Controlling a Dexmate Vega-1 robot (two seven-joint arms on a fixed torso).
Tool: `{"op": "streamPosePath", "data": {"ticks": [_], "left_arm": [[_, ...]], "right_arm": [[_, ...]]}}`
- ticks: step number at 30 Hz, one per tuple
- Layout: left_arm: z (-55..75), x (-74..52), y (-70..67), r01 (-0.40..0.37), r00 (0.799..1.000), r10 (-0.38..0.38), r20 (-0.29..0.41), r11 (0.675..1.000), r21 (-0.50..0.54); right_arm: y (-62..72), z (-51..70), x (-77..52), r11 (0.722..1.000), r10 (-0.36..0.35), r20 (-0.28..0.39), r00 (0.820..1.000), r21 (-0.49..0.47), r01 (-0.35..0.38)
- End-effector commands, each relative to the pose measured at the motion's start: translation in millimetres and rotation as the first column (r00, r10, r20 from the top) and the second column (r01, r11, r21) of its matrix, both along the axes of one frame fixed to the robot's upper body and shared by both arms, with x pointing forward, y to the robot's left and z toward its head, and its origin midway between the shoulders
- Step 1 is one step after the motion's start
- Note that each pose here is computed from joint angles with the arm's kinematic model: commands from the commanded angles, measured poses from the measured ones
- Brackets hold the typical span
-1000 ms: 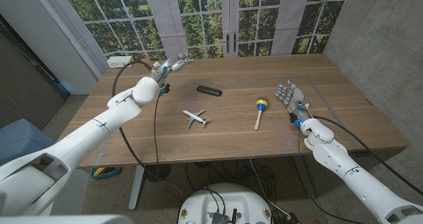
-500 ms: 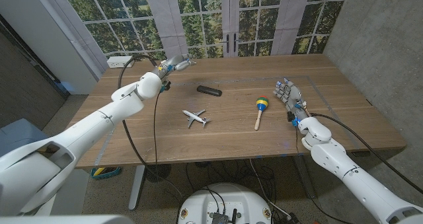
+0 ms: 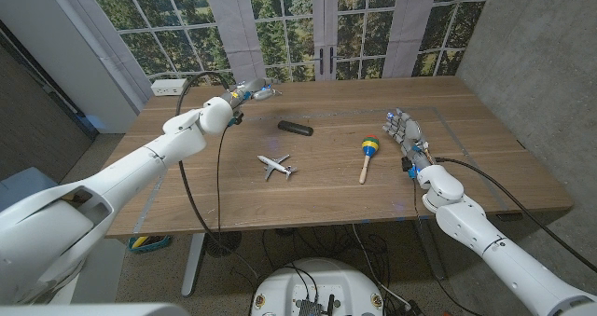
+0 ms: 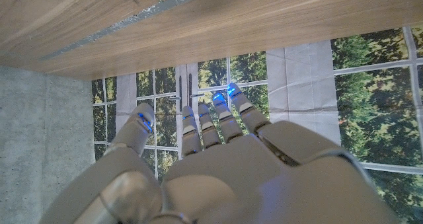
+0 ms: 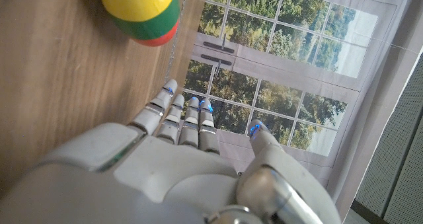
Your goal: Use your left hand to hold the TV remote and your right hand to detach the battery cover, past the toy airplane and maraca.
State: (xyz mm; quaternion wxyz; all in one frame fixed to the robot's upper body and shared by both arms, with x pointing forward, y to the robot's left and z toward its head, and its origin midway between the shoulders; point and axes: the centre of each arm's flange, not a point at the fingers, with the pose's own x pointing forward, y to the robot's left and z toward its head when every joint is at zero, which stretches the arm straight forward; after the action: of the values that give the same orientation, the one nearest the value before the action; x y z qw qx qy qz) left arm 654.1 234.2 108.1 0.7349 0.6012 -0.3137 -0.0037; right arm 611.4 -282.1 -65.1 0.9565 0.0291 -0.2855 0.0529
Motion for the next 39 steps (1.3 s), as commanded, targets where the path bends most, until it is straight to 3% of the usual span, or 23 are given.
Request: {"op": "streamPosePath", "data": {"ticks": [1, 39], "left_arm": [[2.5, 5.3, -11.6, -0.026, 0.999, 0.028, -0.019, 0.992, 0.123], [-0.4, 13.9, -37.4, -0.115, 0.990, 0.135, -0.031, 0.927, 0.357]], "right_arm": [[7.6, 1.4, -9.2, 1.000, -0.017, 0.025, 1.000, -0.021, 0.017], [9.3, 0.7, -15.0, 0.999, -0.028, 0.025, 0.999, -0.035, 0.029]]}}
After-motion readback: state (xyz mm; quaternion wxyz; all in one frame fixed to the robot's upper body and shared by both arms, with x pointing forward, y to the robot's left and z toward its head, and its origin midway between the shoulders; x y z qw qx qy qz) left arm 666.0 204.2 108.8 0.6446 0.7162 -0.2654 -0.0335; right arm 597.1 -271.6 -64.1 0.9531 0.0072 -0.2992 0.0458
